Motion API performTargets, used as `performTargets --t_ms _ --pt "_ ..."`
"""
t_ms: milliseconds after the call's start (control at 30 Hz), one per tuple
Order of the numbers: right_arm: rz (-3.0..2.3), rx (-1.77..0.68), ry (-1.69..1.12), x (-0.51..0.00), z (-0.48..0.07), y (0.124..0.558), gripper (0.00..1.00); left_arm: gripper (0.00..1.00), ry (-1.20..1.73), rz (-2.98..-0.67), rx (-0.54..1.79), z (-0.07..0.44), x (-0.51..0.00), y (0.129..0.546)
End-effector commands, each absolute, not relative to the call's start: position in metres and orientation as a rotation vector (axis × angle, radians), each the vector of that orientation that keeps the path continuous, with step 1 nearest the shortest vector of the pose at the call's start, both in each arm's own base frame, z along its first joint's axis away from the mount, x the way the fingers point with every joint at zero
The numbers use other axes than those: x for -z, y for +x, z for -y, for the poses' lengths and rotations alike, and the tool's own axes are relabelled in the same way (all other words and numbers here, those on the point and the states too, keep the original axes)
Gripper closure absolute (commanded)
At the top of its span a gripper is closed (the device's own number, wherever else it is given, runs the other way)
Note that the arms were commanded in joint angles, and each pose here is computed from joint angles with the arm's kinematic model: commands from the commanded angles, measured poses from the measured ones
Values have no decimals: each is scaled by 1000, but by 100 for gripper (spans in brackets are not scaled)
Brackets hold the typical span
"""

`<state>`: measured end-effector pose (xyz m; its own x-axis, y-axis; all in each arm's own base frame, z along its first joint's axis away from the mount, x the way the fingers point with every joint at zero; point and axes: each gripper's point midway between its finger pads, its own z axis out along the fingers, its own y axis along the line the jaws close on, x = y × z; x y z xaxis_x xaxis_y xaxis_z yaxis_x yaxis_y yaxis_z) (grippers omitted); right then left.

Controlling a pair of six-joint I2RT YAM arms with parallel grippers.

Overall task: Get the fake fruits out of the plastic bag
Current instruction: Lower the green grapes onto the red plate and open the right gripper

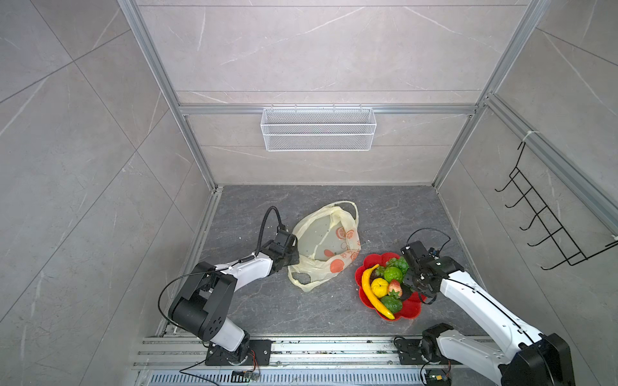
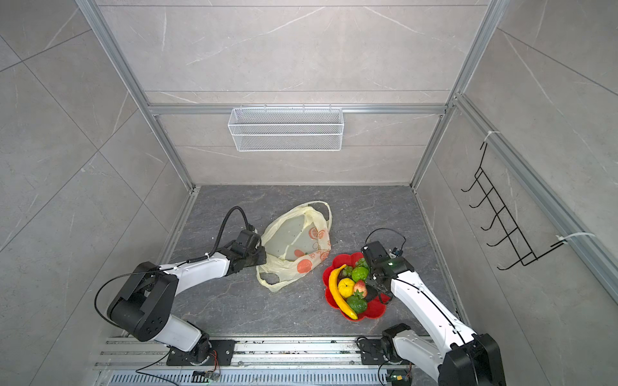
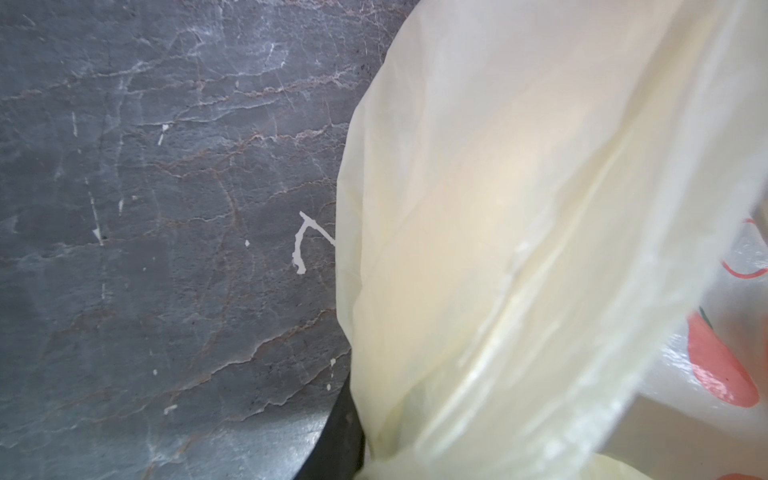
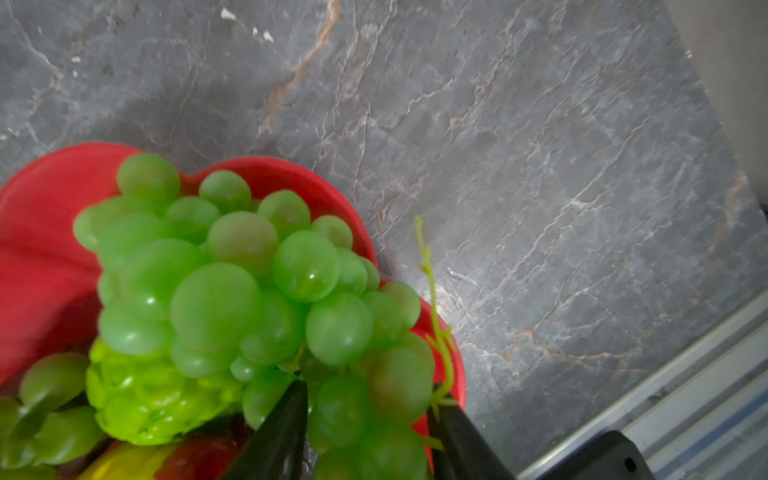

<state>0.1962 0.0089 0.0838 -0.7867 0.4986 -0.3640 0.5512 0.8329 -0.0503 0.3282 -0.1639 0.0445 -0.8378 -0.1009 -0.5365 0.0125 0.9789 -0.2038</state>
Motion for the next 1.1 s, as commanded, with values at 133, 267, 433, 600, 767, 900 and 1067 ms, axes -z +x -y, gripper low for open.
performTargets --t_ms 133,267,433,600,767,900,1067 --pt "-2698 132 818 -83 -17 189 38 81 -34 -2525 284 171 -55 337" --pt "-2676 119 829 -88 -16 187 25 81 -33 -2523 285 171 -56 336" --pt "-2626 132 844 -100 -10 188 23 81 -34 -2524 281 171 -56 337" --pt "-2586 122 850 -110 -8 190 22 81 -35 -2519 276 170 -57 337" --pt "-2467 10 810 -136 -9 197 18 82 -53 -2504 274 169 -63 339" --pt "-2340 -85 785 -165 -8 200 16 82 -64 -2500 276 175 -77 351" --pt "-2280 -136 758 -181 -8 198 15 84 -14 -2494 321 205 -98 382"
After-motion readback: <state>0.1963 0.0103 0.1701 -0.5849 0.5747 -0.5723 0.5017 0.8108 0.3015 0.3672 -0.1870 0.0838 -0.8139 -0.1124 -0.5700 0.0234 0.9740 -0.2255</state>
